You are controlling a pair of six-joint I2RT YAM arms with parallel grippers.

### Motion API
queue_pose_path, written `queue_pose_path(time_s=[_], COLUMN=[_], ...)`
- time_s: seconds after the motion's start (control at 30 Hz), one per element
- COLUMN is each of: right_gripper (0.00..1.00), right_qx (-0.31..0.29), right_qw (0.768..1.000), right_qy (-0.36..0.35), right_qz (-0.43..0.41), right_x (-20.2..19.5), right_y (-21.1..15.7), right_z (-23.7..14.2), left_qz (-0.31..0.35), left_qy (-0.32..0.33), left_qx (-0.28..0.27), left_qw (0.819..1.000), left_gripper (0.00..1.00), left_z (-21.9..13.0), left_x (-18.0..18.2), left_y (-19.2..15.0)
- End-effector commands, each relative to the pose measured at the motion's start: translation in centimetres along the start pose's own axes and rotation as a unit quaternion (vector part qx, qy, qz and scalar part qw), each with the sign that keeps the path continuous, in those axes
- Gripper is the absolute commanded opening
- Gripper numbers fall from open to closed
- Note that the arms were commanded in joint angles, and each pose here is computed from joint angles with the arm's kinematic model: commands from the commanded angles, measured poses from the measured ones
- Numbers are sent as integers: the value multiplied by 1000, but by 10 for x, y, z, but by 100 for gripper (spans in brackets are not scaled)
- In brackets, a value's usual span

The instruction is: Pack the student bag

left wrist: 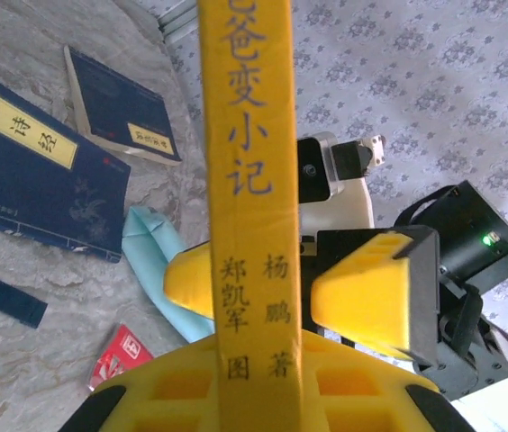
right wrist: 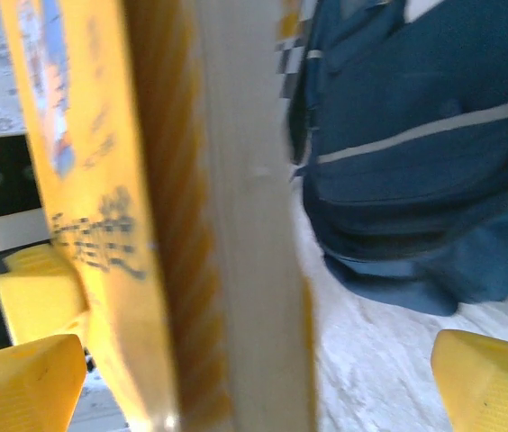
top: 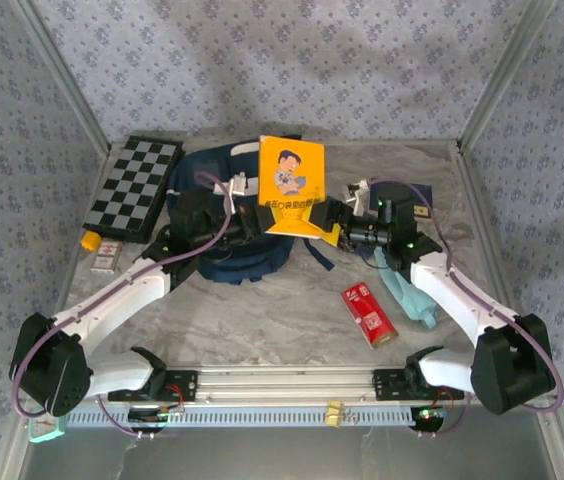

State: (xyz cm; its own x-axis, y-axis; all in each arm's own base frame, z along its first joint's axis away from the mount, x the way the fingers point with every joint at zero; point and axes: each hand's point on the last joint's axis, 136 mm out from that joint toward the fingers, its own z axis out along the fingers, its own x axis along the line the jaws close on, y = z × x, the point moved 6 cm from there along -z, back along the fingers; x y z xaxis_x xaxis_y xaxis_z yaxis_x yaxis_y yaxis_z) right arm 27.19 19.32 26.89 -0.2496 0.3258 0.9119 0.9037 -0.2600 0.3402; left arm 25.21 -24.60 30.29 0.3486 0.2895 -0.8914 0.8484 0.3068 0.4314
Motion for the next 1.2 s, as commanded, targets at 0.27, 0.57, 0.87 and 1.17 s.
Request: queue_pose_path(time_s=[0.27, 0.57, 0.87, 1.17], right_gripper=[92, 39, 0, 0], right_qx=[-44, -49, -41, -48], right_qw=[995, 997, 998, 990], right_qy=[82, 38, 1, -127], right_qz=[-29, -38, -57, -49], right_x=[50, 41, 36, 11], right_y=[15, 15, 18, 9], right_z=[-15, -9, -14, -54], left_qz=[54, 54, 64, 228], left_qy=[-19, -6, 12, 268], left_qx=[-35, -29, -8, 48], left_qw=[998, 998, 998, 935], left_gripper=[0, 0, 19, 67], left_z=[-1, -2, -2, -37], left_x=[-26, -20, -11, 37], left_y=[18, 14, 7, 2])
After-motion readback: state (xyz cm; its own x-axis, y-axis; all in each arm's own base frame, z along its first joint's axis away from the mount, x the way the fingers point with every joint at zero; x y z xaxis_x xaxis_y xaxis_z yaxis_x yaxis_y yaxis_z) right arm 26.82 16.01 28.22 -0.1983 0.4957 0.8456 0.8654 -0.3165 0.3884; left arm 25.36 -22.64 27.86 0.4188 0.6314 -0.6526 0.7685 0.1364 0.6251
